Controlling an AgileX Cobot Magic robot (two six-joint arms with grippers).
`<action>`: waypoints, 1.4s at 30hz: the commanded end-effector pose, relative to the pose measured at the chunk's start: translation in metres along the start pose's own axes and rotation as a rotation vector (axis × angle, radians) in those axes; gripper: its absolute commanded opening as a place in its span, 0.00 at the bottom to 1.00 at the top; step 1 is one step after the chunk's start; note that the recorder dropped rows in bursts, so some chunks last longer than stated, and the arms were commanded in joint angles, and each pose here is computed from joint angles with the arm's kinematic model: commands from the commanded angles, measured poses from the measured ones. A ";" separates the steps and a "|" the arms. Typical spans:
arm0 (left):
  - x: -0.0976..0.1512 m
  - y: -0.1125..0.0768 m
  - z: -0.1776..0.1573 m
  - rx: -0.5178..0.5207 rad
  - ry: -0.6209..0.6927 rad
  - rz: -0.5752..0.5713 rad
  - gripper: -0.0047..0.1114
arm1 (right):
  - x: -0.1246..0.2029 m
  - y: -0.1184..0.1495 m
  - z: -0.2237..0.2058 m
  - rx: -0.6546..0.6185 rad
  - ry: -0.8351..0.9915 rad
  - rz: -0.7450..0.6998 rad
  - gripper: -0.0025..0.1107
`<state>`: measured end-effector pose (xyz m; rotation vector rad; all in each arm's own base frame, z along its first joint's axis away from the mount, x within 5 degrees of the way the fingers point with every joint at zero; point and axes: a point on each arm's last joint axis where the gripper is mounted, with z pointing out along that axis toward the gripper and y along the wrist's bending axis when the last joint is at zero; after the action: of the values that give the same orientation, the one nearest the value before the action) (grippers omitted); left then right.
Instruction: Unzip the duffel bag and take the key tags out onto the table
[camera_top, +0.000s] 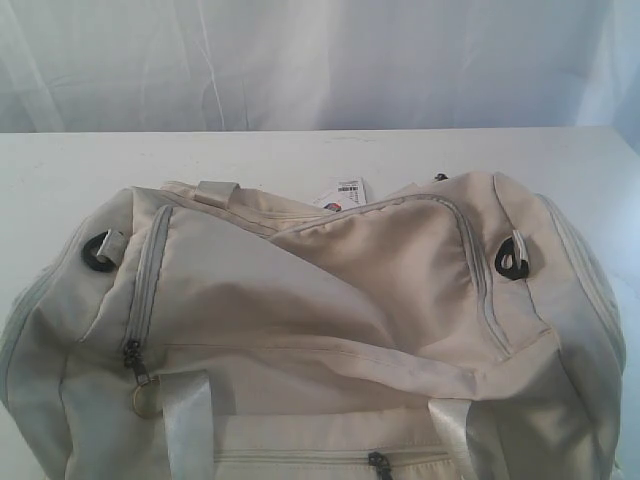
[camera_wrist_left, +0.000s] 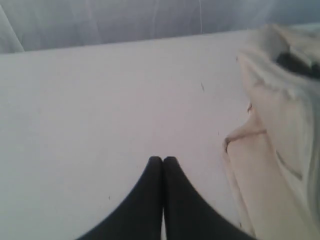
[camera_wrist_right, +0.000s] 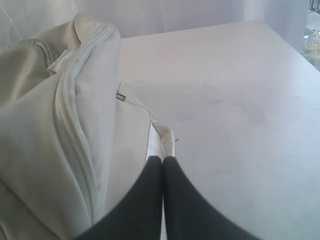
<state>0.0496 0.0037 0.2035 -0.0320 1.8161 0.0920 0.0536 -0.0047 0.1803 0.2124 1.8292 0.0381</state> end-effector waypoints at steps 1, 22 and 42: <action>-0.040 0.002 -0.019 -0.005 -0.142 -0.017 0.04 | -0.002 0.000 -0.001 -0.005 -0.016 0.026 0.02; -0.089 0.004 -0.051 -0.013 -0.331 -0.015 0.04 | -0.002 0.000 -0.001 -0.005 -0.016 0.026 0.02; -0.089 0.004 -0.051 -0.013 -0.331 -0.015 0.04 | -0.002 0.000 -0.001 -0.005 -0.016 0.026 0.02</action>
<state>0.0230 0.0012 0.2994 -0.0245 1.5014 0.1078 0.0536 -0.0047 0.1803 0.2316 1.8270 0.0528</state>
